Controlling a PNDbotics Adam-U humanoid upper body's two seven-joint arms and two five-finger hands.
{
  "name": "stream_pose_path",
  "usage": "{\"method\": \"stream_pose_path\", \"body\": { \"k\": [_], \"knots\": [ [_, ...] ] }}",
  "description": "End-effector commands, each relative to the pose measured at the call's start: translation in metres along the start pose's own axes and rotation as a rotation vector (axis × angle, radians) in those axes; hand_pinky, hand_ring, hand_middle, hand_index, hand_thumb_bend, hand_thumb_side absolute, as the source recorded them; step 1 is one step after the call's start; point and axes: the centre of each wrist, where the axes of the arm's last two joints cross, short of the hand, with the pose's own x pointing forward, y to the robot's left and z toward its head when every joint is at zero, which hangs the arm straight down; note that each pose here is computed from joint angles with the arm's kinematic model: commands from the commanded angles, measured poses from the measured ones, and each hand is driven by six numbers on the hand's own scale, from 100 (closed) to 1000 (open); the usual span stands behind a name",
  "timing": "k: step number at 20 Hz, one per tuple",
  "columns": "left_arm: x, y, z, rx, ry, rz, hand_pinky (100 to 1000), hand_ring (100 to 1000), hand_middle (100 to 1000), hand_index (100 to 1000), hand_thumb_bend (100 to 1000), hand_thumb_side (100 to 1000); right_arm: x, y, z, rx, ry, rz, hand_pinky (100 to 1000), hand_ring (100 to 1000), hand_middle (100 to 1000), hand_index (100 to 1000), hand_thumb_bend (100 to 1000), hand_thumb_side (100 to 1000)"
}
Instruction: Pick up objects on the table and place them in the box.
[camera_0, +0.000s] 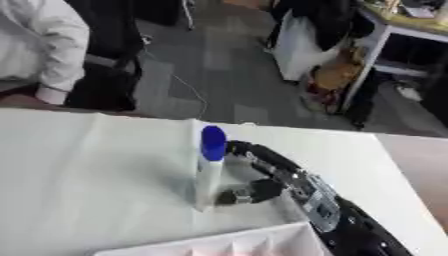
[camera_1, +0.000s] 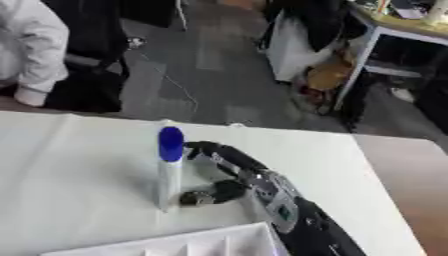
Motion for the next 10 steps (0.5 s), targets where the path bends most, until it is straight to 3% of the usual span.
{"method": "stream_pose_path", "body": {
  "k": [1,10],
  "knots": [
    [0.004,-0.003,-0.005,-0.013,-0.026,0.008,613,605,718,861,585,994,0.002,-0.008,-0.002,-0.005,0.012,-0.026,911,1000,775,1000,879,788],
    [0.005,0.000,-0.003,-0.005,-0.027,0.000,615,608,718,861,585,994,0.031,-0.022,-0.017,-0.013,-0.057,-0.036,933,1000,793,1000,889,780]
  ]
}}
